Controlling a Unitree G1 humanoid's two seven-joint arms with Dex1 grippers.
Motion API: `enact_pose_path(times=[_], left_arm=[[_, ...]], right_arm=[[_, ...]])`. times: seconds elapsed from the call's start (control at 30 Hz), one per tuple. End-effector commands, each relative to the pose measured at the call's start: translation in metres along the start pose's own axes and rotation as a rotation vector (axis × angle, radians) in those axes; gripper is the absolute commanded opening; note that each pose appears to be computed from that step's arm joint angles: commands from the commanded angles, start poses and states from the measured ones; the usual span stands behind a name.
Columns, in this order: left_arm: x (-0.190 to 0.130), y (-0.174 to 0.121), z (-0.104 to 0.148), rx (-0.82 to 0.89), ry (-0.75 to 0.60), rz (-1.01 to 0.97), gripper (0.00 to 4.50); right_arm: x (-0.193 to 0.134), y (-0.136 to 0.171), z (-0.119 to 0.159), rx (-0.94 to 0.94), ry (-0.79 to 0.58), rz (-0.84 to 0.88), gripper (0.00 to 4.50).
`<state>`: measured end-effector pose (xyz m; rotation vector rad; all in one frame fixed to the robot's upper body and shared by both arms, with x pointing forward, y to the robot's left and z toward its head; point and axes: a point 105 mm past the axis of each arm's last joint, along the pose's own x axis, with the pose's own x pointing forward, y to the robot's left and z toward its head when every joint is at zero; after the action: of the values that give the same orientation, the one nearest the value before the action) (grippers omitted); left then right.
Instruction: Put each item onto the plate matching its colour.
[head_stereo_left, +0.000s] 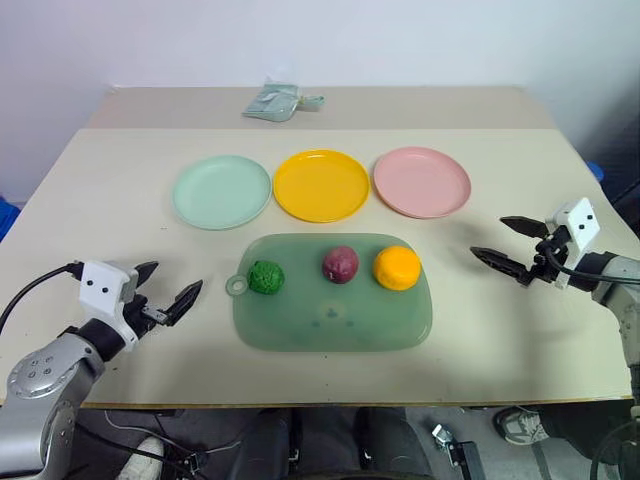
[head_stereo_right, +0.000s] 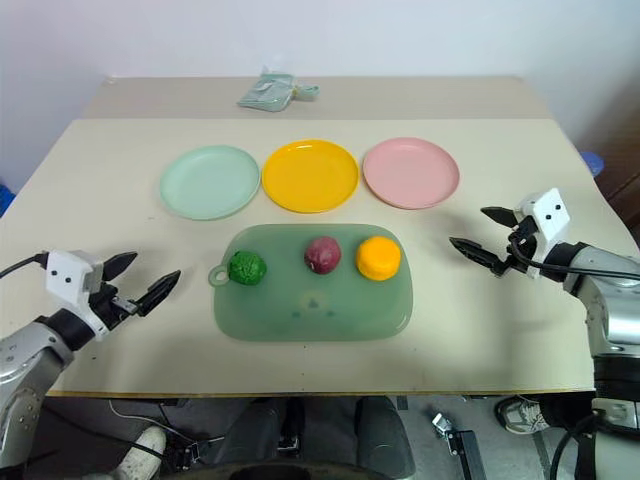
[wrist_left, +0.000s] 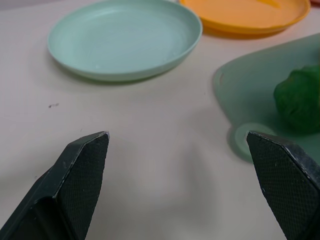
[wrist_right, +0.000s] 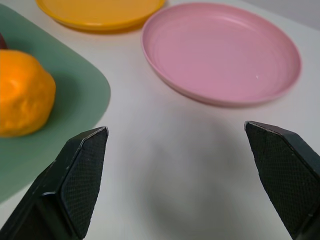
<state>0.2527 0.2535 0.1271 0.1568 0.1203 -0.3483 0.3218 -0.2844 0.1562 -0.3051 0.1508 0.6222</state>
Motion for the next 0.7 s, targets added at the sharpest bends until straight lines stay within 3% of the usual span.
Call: enact_pose_path(times=[0.03, 0.37, 0.7], left_arm=[[0.0, -0.001, 0.012, 0.02, -0.033, 0.003, 4.5], [0.004, -0.002, 0.013, 0.011, -0.041, -0.001, 4.5], [0.016, -0.01, 0.006, -0.011, -0.04, -0.077, 4.5]], right_arm=[[0.002, -0.004, 0.011, -0.032, -0.035, -0.013, 4.46], [0.016, -0.002, 0.02, -0.054, -0.083, -0.052, 4.46], [0.009, 0.0, 0.024, -0.018, -0.121, -0.135, 4.46]])
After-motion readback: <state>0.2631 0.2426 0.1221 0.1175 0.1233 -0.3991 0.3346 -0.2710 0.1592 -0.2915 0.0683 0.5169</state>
